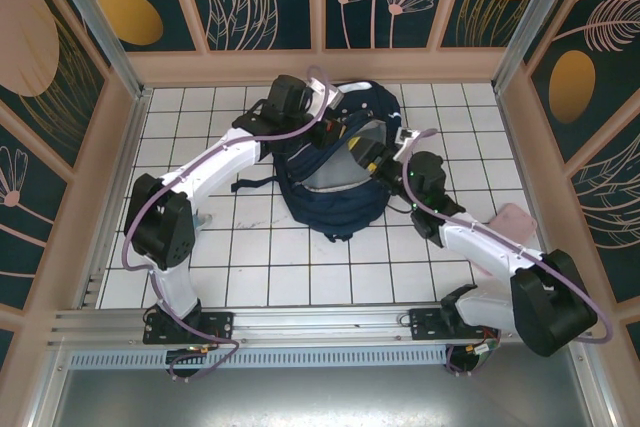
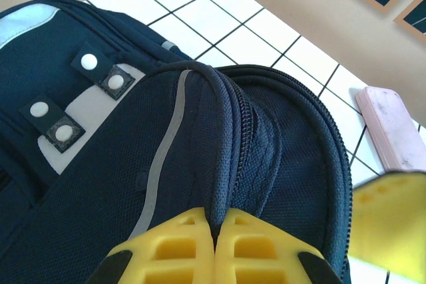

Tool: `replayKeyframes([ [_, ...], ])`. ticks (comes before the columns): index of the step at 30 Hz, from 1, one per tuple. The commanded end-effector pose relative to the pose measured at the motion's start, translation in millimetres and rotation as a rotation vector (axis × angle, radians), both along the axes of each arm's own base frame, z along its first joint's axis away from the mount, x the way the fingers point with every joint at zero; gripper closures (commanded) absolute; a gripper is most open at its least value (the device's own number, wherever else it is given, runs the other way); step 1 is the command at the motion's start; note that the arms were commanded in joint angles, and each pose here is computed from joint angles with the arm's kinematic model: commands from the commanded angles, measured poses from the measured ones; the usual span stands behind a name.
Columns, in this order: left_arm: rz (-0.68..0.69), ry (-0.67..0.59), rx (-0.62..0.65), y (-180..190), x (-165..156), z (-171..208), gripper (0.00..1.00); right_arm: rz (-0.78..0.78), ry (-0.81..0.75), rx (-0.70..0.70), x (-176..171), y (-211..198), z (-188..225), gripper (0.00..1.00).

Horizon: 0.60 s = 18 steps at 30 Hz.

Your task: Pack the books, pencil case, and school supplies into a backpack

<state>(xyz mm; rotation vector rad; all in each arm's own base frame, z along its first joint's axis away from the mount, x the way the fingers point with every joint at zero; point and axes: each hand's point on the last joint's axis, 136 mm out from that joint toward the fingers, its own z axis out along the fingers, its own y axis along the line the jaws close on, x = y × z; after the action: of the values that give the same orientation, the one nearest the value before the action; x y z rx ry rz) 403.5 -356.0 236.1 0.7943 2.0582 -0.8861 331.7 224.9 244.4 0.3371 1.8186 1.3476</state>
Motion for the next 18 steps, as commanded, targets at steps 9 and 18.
replayKeyframes([
  [9, 0.112, -0.083, -0.144, 28.5, 2.3, 55.7, 0.56, 0.074, 0.115, 0.203, 31.7, 15.2, 5.9, 0.14],
  [18, 0.430, 0.019, -0.079, 114.8, -4.9, 20.0, 0.43, 0.111, 0.243, 0.191, 21.8, 40.6, -16.5, 0.18],
])
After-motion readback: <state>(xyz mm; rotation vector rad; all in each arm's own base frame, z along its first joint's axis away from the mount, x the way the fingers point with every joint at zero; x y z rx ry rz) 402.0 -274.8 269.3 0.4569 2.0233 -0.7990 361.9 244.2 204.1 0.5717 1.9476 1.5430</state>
